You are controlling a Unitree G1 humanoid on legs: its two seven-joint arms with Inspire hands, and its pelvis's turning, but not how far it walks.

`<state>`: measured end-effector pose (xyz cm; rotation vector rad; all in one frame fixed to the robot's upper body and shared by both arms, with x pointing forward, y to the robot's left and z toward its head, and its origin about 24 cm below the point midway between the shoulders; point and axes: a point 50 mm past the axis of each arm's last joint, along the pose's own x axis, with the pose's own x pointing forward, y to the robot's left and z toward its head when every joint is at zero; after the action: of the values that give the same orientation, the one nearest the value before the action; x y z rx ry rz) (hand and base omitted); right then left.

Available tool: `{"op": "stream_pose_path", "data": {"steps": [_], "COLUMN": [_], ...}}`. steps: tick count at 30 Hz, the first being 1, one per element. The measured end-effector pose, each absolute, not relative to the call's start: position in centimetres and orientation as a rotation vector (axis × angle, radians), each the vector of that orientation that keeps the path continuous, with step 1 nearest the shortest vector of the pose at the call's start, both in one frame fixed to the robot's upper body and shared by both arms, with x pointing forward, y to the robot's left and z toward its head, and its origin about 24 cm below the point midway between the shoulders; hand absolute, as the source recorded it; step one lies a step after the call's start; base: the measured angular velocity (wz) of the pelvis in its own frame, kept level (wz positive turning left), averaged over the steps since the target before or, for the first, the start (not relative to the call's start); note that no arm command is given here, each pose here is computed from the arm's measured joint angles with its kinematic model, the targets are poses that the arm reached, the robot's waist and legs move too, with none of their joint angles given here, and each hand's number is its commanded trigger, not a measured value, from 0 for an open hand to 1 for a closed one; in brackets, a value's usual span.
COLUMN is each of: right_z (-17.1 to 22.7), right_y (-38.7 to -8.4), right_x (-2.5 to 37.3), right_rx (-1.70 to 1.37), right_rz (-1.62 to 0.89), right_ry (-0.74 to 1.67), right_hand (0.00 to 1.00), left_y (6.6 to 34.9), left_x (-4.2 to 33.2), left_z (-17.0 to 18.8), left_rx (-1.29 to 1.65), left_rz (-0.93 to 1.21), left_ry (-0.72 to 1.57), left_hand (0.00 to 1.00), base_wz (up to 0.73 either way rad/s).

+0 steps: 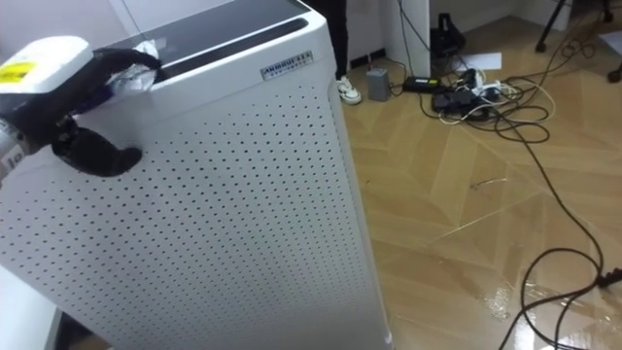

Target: Pick garbage

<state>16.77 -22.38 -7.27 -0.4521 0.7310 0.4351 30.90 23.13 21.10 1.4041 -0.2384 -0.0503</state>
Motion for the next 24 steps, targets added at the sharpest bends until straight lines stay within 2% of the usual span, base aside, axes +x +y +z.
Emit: {"op": "stream_pose_path", "data": {"steps": [24], "right_z": [-7.0], "right_y": [-22.4], "right_x": [17.3], "right_rx": [-0.46], "right_rz": [0.431], "right_ry": [0.715], "right_hand": [1.0], "left_y": [23.2], "left_x": [30.5], "left_z": [22.4], "left_rx": [1.41], "left_rz": [-0.008], "left_ry": [-0.296], "left_hand": [1.0], "base_wz": [0.0]}}
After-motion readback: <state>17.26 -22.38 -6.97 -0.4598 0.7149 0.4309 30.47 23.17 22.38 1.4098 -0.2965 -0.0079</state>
